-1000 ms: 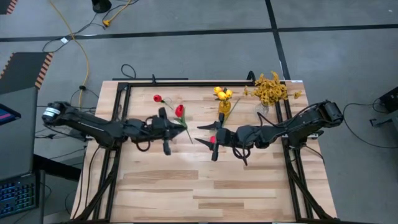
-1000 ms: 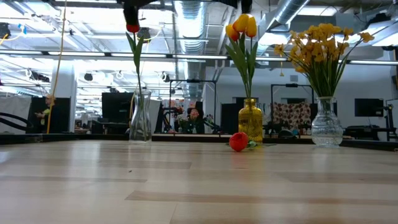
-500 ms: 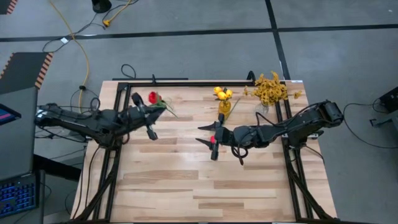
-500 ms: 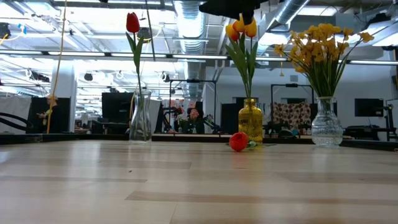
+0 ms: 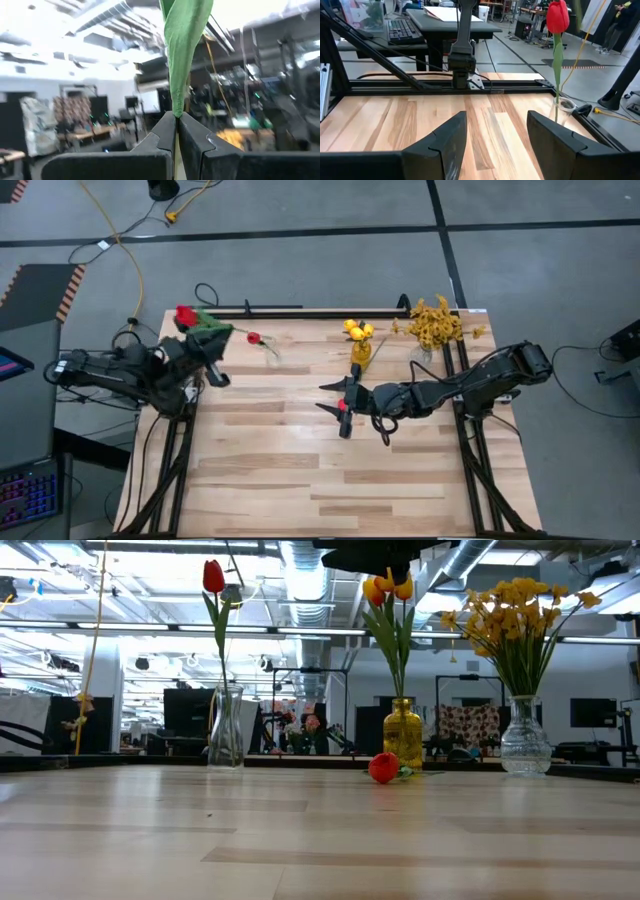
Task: Sort flowers into vase by color
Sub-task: Put the bottom red flower into the left transparent flower vase
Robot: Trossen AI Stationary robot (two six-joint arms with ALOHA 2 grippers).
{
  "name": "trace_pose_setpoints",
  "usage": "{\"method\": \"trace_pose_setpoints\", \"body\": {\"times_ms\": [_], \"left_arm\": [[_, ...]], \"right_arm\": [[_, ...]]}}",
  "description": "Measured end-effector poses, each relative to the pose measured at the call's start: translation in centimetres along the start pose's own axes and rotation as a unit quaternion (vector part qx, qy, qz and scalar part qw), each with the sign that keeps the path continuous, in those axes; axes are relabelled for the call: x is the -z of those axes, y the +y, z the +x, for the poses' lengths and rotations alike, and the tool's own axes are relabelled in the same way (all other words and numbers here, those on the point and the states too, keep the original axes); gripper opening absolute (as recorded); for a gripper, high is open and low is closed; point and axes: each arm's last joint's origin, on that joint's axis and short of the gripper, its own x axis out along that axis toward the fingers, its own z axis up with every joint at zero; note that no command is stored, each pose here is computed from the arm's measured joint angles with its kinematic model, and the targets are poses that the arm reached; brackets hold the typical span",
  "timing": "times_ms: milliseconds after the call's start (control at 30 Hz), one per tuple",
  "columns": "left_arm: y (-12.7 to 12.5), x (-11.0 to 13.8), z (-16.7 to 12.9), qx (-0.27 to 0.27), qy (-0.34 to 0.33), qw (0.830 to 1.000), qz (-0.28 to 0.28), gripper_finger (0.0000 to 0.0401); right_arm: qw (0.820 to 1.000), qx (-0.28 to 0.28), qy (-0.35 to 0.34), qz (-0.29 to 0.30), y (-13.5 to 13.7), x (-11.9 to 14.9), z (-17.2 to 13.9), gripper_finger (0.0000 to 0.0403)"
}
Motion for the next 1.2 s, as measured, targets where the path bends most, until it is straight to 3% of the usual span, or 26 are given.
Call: {"method": "trace_pose_setpoints", "body": {"times_ms": [133, 400, 700, 967, 1200], "left_arm": [[0.9, -0.5, 0.3, -0.038, -0.027, 0.999, 0.02, 0.0], [3.0, 0.5, 1.5, -0.093, -0.002, 0.994, 0.061, 0.0], [6.5, 1.9, 3.7, -0.07, 0.069, 0.993, 0.06, 0.0], [9.6, 5.5, 5.6, 0.013, 0.155, 0.987, -0.028, 0.0], [11.2, 8.1, 6.7, 0.04, 0.2, 0.976, -0.08, 0.0]], "right_arm": [[1.0, 0.0, 0.0, -0.001, 0.0, 0.0, 0.0, 0.0233], [1.0, 0.0, 0.0, -0.001, 0.0, 0.0, 0.0, 0.0233], [1.0, 0.0, 0.0, -0.001, 0.0, 0.0, 0.0, 0.0233], [1.0, 0.0, 0.0, 0.0, 0.0, 0.0, 0.0, 0.0233], [1.0, 0.0, 0.008, -0.004, 0.0, 0.2, 0.0, 0.0233]]}}
